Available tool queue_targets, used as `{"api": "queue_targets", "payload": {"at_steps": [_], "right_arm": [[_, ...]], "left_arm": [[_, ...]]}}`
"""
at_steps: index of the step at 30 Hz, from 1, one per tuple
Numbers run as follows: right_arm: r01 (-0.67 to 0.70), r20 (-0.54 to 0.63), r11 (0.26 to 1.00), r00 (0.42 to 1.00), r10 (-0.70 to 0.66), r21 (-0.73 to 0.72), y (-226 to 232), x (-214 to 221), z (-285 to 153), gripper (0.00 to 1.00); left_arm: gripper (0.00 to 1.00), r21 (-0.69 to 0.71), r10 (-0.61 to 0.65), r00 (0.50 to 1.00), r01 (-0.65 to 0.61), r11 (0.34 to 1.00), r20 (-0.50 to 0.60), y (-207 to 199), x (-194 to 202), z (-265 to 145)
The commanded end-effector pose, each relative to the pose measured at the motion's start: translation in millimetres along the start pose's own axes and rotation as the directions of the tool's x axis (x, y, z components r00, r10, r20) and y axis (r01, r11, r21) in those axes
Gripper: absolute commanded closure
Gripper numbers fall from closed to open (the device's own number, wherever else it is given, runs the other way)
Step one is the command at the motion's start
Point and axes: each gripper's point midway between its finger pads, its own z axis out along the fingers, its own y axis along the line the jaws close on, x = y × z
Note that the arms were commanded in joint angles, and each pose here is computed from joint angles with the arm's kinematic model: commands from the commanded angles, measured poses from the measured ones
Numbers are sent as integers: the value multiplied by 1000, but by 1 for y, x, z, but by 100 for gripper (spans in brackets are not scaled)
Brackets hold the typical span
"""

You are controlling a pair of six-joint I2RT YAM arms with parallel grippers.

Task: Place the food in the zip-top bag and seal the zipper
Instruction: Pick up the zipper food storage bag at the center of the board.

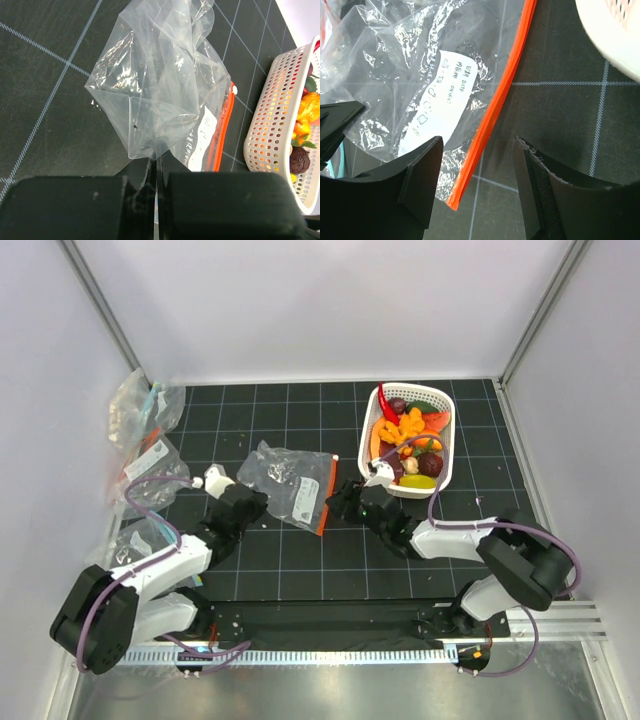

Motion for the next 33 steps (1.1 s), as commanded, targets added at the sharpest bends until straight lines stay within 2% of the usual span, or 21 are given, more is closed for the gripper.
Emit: {"api": "queue_targets", "payload": {"at_steps": [1, 9, 18, 21, 22, 24, 25, 26, 27, 29, 30, 33], "right_arm": [[-46, 41, 999, 998, 47, -27, 12, -10, 10, 36], [-63, 8, 998, 998, 63, -11, 5, -2, 25, 36], [-57, -27, 994, 998, 54, -97, 21, 5, 30, 41], [-54, -21, 991, 998, 51, -124, 28, 0, 25, 52], [-37, -13, 991, 999, 35, -130, 29, -2, 24, 60], [-30, 7, 991, 1000, 31, -131, 30, -9, 21, 69], [-16, 12, 992, 1000, 18, -127, 29, -10, 20, 80], [-14, 13, 992, 1000, 16, -122, 29, -11, 19, 85], [-9, 18, 992, 1000, 11, -126, 30, -13, 17, 88], [1, 24, 993, 1000, 2, -120, 27, -14, 15, 92], [3, 30, 993, 1000, 1, -119, 27, -15, 13, 97], [10, 56, 994, 998, -4, -105, 24, -22, 9, 99]], "left_arm": [[100, 60, -28, 1000, 27, 998, 10, -23, -7, 1], [100, 65, -31, 1000, 31, 997, -3, -24, -3, 3], [100, 84, -30, 996, 37, 996, -79, -26, 20, 8], [100, 91, -20, 997, 28, 995, -78, -29, 19, 8], [100, 99, -19, 997, 26, 995, -70, -32, 17, 7], [98, 100, 8, 998, -2, 995, -55, -32, 15, 7], [92, 118, 24, 999, -19, 993, -42, -40, 9, 5], [83, 123, 48, 998, -43, 991, -37, -45, 7, 4], [70, 79, 106, 993, -102, 992, -57, -36, 11, 2], [63, 24, 133, 991, -134, 991, 14, -39, -8, -3], [46, -9, 159, 987, -159, 987, 22, -32, -11, -6], [1, -104, 190, 977, -180, 978, 100, -22, -41, -22]]}}
